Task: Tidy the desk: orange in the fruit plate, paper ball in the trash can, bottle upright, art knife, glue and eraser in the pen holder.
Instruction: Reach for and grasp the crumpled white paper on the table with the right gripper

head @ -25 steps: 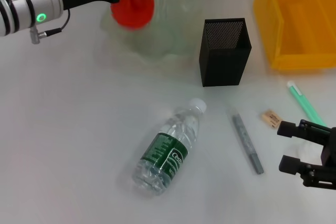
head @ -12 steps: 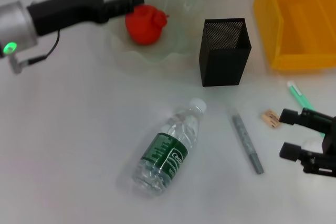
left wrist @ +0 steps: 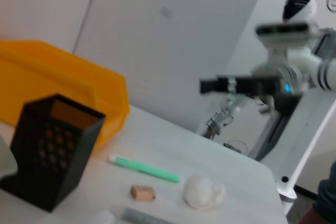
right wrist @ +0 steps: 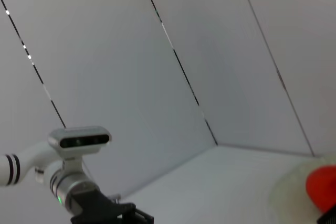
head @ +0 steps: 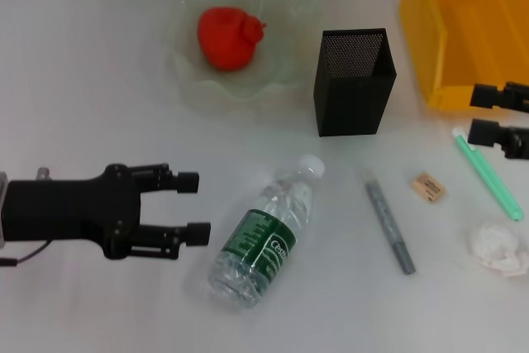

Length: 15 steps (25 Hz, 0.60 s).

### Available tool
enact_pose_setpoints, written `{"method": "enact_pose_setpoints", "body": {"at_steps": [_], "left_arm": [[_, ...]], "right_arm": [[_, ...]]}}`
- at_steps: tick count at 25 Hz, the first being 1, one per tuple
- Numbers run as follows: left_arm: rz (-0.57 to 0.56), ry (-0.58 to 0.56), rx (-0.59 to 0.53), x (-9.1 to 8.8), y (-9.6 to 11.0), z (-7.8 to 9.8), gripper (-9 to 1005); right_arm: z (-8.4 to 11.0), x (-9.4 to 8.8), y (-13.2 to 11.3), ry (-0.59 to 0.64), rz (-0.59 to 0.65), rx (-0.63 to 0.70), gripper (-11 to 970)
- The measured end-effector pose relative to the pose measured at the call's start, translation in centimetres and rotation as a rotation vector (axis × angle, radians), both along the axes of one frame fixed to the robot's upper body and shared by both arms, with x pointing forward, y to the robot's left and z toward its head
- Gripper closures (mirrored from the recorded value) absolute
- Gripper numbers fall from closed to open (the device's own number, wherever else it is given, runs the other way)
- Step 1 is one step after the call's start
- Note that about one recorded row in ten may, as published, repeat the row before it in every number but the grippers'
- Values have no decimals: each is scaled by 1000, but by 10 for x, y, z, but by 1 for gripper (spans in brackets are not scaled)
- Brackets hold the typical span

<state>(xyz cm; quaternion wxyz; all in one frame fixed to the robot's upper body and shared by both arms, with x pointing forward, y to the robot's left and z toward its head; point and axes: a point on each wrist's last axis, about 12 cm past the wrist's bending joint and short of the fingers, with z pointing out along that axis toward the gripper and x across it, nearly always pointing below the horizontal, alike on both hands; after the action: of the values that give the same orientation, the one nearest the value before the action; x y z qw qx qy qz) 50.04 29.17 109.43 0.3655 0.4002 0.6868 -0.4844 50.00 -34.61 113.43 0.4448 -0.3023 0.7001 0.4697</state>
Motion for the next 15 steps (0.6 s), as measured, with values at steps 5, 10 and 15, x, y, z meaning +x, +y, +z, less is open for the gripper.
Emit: {"method": "enact_pose_setpoints", "body": {"at_steps": [5,10,15], "left_arm": [[-20,45,-6,-15,0,-16,157],[-22,61,-23,-19,-3,-21,158],[-19,66,-29,-20,-4,-22,158]], "right_arm": [[53,29,18,113,116,-315,142],[87,30,48,120,157,-696,142],[98,22,60,152,81,-977,142]]}}
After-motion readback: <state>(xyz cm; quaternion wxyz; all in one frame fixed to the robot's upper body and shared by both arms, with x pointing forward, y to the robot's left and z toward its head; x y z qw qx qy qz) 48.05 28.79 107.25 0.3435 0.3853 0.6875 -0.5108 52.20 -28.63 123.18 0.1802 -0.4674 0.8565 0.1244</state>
